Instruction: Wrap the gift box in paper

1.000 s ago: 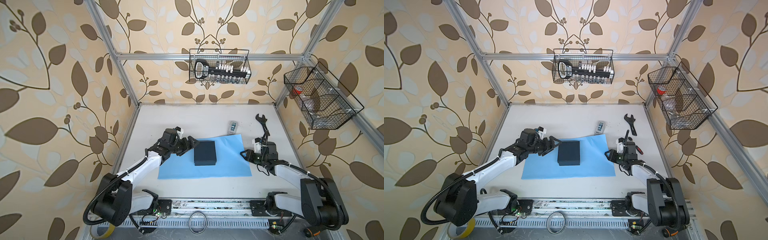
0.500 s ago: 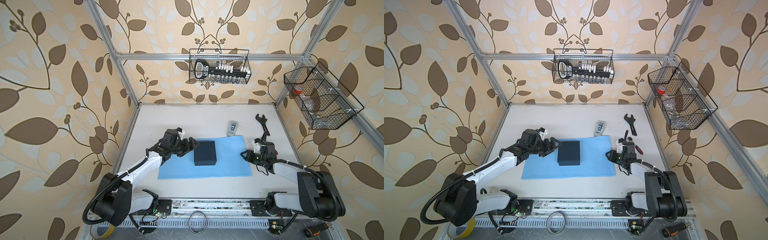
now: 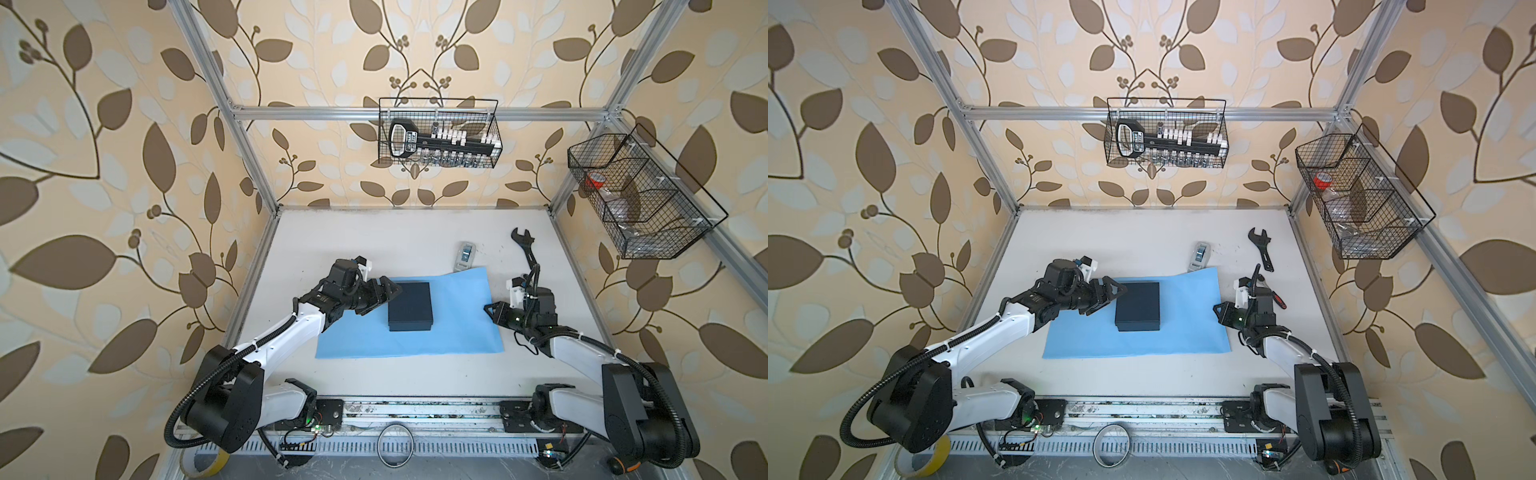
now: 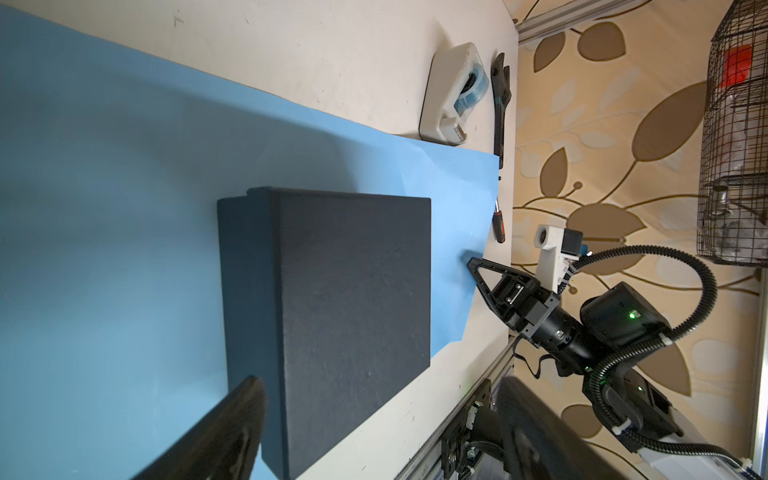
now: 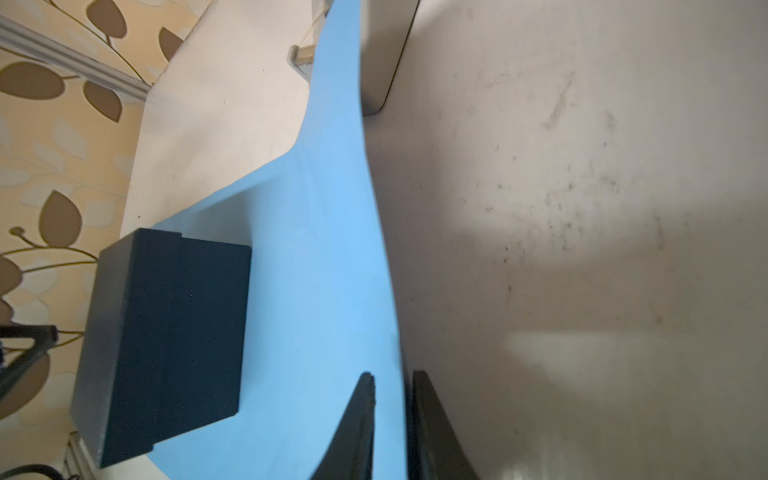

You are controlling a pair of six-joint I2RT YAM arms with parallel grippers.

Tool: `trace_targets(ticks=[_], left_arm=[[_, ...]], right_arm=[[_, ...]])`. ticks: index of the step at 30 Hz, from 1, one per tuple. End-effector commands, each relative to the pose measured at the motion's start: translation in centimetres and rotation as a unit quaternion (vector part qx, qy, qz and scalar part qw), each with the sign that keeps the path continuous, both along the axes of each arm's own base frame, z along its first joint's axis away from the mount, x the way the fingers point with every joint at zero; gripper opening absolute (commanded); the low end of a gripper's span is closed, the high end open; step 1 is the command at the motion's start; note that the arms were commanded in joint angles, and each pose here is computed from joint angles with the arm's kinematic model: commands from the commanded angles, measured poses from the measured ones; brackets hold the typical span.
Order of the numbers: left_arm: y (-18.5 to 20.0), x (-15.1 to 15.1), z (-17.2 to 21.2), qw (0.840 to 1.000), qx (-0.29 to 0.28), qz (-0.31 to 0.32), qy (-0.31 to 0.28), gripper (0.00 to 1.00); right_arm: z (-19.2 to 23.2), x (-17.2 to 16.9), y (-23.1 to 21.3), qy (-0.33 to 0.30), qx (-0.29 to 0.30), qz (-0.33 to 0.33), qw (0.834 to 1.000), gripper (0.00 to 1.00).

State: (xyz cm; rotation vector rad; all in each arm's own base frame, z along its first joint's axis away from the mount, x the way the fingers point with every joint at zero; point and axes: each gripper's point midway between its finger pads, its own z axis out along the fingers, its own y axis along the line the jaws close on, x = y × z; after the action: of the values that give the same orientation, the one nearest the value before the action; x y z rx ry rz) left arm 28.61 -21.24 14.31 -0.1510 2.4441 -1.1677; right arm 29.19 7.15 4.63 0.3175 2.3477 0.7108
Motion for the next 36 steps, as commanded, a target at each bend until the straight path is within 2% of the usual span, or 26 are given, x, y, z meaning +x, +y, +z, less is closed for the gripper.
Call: trace_targets(ticks=[1,4,9,19,31,36], left_arm=[[-0.7,-0.2,2.7,0.999,-0.011,-0.018,-0.034,0.88],[-0.9,-0.6,3.2,0.999,-0.013,-0.024,-0.039,0.88],[-2.1,-1.6,4.0,0.998,-0.014,-0.046,-0.046,0.88],[-6.0,-3.0,5.7,0.993,-0.023,-0.103,-0.052,0.84],[-9.5,-0.8,7.1,0.99,-0.04,-0.128,-0.055,0.76],[-10.8,0.7,5.8,0.991,-0.036,-0.127,-0.035,0.73]], right_arm=[[-0.3,-0.2,-0.3,0.001,-0.006,-0.005,1.0,0.1],[0.4,-0.1,0.0,-0.01,0.002,0.001,1.0,0.0],[2.3,-0.3,1.5,-0.026,0.029,0.016,0.999,0.0],[7.4,-0.7,6.6,-0.049,0.02,0.049,0.997,0.0],[9.6,-0.3,13.3,-0.051,0.043,0.087,0.994,0.0],[10.0,-0.3,15.3,-0.053,0.052,0.103,0.992,0.0]])
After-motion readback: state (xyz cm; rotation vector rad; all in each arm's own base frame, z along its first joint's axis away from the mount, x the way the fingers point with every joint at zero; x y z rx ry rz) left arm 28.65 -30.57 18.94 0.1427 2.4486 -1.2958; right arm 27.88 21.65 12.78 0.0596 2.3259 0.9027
